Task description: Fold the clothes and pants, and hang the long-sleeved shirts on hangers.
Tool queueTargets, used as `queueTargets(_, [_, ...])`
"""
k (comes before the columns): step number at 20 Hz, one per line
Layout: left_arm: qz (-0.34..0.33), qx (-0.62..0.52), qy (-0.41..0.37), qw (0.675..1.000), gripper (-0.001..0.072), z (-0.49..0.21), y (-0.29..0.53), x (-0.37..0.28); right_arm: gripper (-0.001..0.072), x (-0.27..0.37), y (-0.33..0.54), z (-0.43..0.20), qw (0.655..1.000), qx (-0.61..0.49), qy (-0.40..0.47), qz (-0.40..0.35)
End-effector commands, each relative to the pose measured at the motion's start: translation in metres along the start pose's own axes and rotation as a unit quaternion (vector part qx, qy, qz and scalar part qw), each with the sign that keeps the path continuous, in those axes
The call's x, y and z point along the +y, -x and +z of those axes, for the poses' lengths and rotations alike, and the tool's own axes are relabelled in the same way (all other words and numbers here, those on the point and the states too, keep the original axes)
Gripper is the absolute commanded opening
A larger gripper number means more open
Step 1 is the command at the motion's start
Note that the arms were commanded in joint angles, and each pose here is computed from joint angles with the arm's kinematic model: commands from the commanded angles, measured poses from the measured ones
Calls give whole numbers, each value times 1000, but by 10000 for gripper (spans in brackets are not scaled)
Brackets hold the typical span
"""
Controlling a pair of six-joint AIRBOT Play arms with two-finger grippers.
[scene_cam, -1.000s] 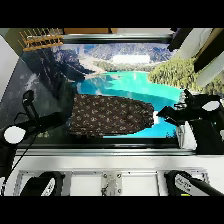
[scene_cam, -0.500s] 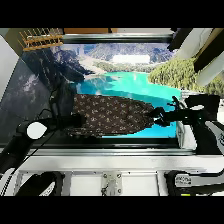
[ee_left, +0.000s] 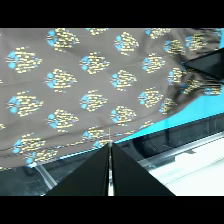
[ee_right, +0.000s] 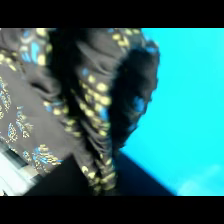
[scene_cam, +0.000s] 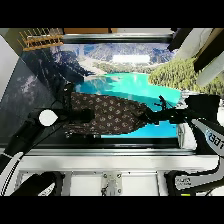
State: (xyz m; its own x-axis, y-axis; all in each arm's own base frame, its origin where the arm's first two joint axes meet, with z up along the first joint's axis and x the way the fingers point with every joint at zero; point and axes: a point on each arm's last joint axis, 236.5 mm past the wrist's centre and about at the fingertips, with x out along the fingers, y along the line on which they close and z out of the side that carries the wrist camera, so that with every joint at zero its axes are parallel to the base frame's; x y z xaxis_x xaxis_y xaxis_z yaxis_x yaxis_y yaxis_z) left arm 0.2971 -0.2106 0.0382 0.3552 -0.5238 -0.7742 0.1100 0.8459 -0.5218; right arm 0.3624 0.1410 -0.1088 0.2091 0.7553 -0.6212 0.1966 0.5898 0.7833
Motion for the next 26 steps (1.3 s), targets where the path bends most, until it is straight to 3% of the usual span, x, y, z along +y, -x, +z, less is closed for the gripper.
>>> queueTargets(1, [1,9,0,1000,4,-3,-1,0,7,16,-4,2,999,-8,31,22])
queueTargets(6, [1,8,0,1000,5,-2,-1,-1,6,33,30,24,997,-44,56,-1])
queueTargets(11, [1,9,0,1000,4,-2,-1,0,5,43,161,98,975,-166,77,-129])
queueTargets(17, [1,3,-1,1000,4,0,-2,-1,6,59,401,155,881,-436,14,-183])
queueTargets(23, [-1,-6,-1,1000,4,5,-2,-1,5,44,508,107,815,-539,-52,-206])
queueTargets(26, [-2,-14,-1,1000,4,8,-1,-2,5,16,538,62,770,-550,-106,-305])
